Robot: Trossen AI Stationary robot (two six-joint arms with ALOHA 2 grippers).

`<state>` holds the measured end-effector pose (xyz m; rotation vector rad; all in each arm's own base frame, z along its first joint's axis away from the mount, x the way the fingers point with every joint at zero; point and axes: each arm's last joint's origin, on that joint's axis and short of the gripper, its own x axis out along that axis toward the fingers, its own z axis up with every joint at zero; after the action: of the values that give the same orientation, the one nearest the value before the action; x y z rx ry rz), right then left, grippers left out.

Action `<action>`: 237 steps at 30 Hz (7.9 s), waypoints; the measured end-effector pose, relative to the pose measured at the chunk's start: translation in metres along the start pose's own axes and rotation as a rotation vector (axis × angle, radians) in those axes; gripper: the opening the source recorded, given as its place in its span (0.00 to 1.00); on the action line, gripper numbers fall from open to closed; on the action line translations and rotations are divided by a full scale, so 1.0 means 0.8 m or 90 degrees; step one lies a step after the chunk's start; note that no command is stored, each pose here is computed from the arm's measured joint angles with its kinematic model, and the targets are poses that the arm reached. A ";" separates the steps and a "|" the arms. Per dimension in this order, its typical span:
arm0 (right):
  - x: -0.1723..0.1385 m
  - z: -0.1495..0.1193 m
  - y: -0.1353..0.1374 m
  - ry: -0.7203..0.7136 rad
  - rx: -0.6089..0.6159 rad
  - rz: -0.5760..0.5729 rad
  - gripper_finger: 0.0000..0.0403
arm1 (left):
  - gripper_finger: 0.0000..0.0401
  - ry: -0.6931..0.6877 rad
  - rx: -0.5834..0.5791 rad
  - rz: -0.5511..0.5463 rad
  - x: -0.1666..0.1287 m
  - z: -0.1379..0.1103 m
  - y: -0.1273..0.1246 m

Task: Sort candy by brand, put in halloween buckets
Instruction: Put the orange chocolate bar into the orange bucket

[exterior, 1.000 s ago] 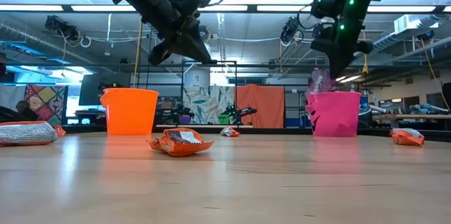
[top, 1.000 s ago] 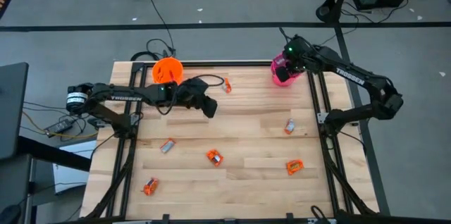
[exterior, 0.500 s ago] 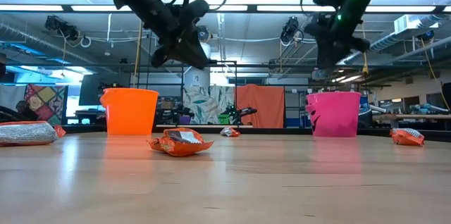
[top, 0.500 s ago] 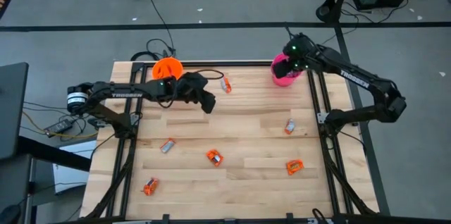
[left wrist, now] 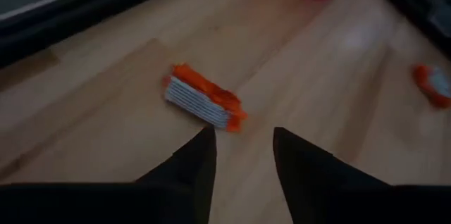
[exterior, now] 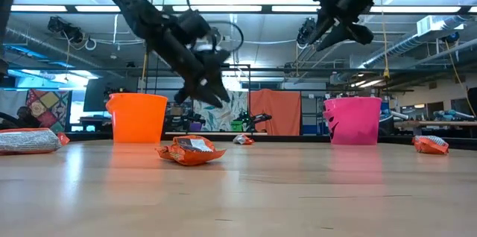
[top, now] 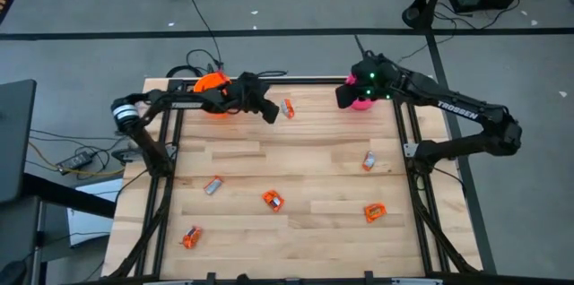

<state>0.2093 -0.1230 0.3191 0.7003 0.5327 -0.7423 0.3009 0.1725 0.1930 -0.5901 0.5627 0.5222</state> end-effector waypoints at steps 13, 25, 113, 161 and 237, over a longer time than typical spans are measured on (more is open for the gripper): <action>-0.002 -0.017 0.024 0.001 0.014 0.001 0.36 | 0.59 0.141 0.071 0.109 0.075 0.053 0.002; -0.003 -0.021 0.026 0.010 0.008 0.002 0.36 | 0.64 0.232 0.067 0.098 0.121 0.054 0.017; 0.021 -0.250 -0.032 0.370 0.100 -0.326 0.37 | 0.39 0.193 0.031 0.309 -0.194 0.070 0.052; 0.052 -0.241 -0.014 0.420 -0.148 -0.225 0.48 | 0.39 0.119 0.165 -0.014 -0.105 0.059 -0.071; 0.032 -0.050 0.062 -0.220 0.302 0.508 0.11 | 0.48 -0.359 0.566 0.009 -0.080 0.074 -0.201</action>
<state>0.2551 -0.0783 0.2947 1.1010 -0.2623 -0.2107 0.3702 0.0767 0.3329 0.4056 0.2108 0.3753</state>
